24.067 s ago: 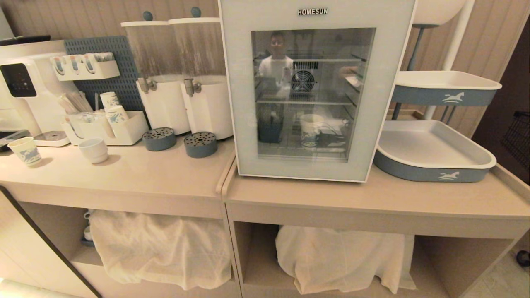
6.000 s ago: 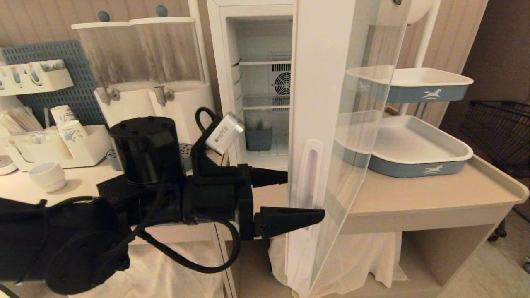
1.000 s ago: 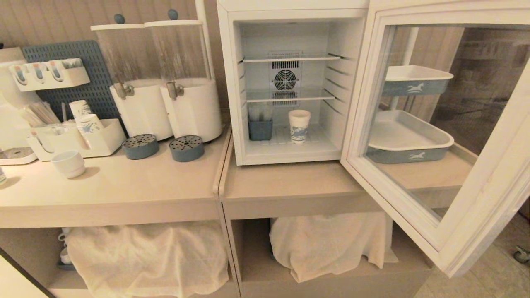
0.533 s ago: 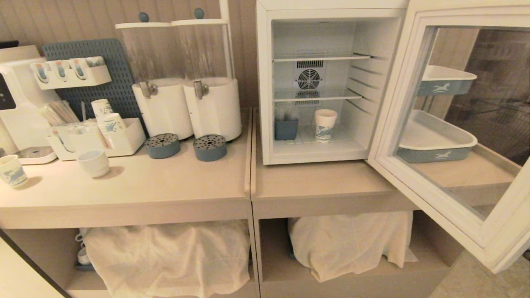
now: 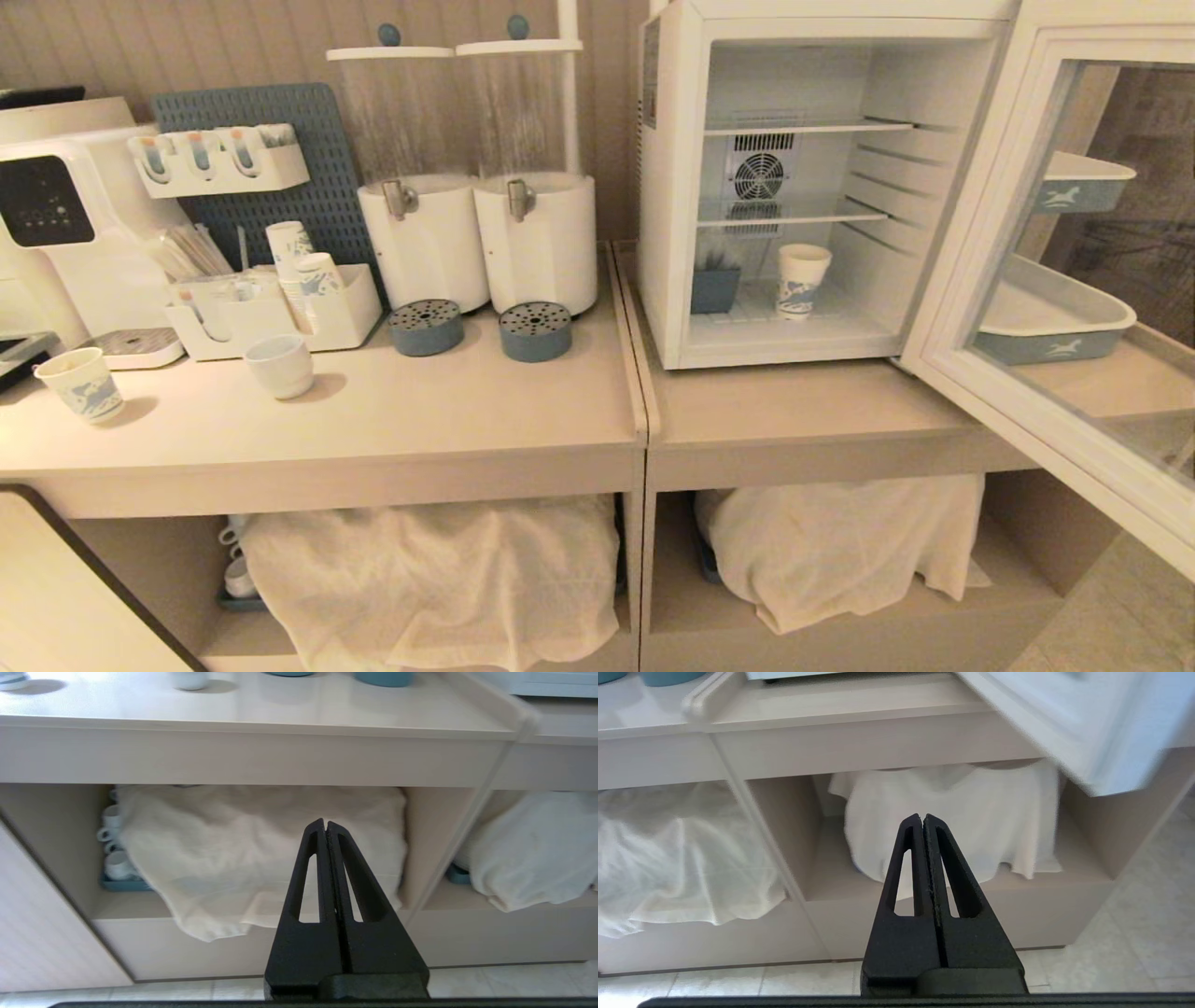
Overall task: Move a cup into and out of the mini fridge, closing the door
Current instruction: Take the paper cup out of the freezer
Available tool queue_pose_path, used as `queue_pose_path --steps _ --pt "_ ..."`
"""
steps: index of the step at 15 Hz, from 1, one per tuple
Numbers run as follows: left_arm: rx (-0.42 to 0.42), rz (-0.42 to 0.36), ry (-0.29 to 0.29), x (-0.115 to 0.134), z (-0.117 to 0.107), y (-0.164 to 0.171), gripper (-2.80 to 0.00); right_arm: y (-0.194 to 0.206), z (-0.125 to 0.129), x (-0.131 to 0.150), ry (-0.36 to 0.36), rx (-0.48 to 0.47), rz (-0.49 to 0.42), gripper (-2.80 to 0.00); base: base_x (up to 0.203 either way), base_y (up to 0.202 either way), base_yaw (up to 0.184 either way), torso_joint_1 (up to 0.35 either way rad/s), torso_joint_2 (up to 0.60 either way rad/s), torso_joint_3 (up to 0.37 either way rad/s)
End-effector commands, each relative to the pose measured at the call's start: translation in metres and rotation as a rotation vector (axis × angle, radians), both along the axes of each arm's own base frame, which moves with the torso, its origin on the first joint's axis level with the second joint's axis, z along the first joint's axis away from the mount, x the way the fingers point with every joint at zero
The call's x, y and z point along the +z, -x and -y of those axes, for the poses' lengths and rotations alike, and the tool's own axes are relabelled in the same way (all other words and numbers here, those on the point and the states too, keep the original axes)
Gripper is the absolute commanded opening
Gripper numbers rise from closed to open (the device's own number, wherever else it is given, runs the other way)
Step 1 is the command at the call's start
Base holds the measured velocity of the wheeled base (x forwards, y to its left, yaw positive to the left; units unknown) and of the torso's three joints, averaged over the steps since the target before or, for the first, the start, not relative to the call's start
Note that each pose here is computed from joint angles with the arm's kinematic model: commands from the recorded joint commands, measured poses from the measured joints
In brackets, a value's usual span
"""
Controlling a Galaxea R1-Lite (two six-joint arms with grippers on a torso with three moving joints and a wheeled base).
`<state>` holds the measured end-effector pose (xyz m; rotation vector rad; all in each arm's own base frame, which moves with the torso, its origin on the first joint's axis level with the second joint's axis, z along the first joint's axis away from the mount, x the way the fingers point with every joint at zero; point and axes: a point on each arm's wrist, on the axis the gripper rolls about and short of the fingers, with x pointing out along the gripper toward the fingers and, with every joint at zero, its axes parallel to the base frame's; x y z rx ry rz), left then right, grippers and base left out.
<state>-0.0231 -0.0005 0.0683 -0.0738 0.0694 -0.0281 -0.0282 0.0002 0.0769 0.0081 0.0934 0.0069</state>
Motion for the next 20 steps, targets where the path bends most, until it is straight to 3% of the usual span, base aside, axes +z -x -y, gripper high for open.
queue_pose_path --steps 1,5,10,20 --pt "0.000 -0.036 0.002 -0.0111 0.0000 -0.0023 -2.80 -0.0001 0.0000 0.0001 0.000 0.000 -0.002 -2.80 0.000 0.191 0.001 0.003 0.00 0.002" --pt "0.001 -0.038 -0.001 -0.0113 0.0000 -0.0023 -2.80 -0.0001 0.0000 0.0001 0.000 0.000 -0.002 -2.80 0.000 0.143 0.000 0.001 0.00 0.004" --pt "0.001 -0.038 -0.003 -0.0113 0.0000 -0.0023 -2.80 -0.0001 0.0000 0.0001 -0.001 0.000 -0.002 -2.80 0.020 0.000 -0.001 0.000 0.00 0.002" --pt "0.000 -0.036 0.005 -0.0111 0.0000 -0.0023 -2.80 -0.0002 0.0000 -0.0008 -0.002 0.000 -0.003 -2.80 0.183 0.024 0.000 0.001 0.01 0.000"
